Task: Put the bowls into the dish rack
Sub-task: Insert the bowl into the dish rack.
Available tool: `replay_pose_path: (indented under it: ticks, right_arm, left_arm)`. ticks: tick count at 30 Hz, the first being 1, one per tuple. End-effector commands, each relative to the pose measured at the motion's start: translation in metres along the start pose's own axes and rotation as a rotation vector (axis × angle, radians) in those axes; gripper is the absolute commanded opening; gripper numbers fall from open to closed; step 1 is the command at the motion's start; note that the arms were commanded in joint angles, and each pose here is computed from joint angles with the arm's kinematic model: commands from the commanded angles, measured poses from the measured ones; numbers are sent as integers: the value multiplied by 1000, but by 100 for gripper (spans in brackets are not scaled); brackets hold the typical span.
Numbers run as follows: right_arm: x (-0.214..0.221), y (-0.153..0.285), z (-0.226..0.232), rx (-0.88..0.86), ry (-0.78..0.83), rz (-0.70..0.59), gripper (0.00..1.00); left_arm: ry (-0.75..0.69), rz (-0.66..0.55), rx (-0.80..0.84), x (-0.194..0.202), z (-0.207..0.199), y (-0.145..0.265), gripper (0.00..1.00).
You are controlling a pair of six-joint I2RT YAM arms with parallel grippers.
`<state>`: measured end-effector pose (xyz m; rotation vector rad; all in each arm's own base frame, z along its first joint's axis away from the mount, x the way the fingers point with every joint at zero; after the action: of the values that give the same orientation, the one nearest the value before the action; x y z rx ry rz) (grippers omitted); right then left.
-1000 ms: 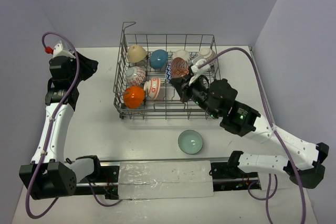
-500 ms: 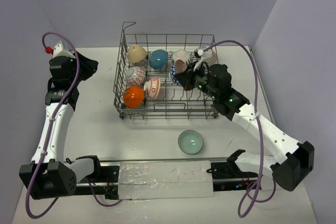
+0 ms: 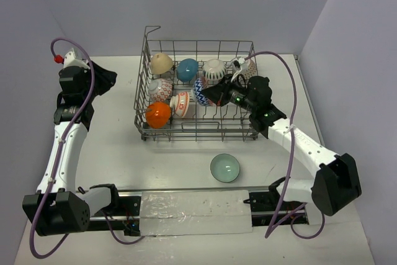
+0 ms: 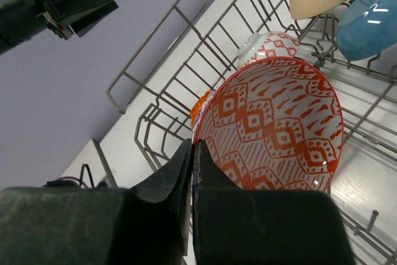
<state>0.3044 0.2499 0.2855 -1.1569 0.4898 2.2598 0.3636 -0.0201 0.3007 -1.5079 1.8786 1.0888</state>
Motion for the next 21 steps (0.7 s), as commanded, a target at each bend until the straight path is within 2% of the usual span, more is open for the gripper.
replay_pose_path:
  ticks: [1, 9, 21]
  right_arm:
    - [-31, -2, 23, -148, 1, -124, 0]
    - [-28, -12, 9, -181, -45, -149, 0]
    - [-14, -21, -15, -119, -74, -164, 0]
  left_arm:
    - [-4, -26, 24, -5, -6, -2, 40]
    - [0, -8, 31, -1, -6, -6, 40]
    - [6, 8, 36, 3, -6, -8, 40]
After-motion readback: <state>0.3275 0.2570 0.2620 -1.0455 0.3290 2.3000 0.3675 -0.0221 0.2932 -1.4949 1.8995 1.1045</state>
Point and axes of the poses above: each gripper's point midway between its finger pads, its own y axis back along the fingers, its own z axis along the line the jaws close on, x = y × z, the point moved 2 cm from there along y, back along the fingers, and after that the axes turned 1 degree about -y, right-handed, at the moved point
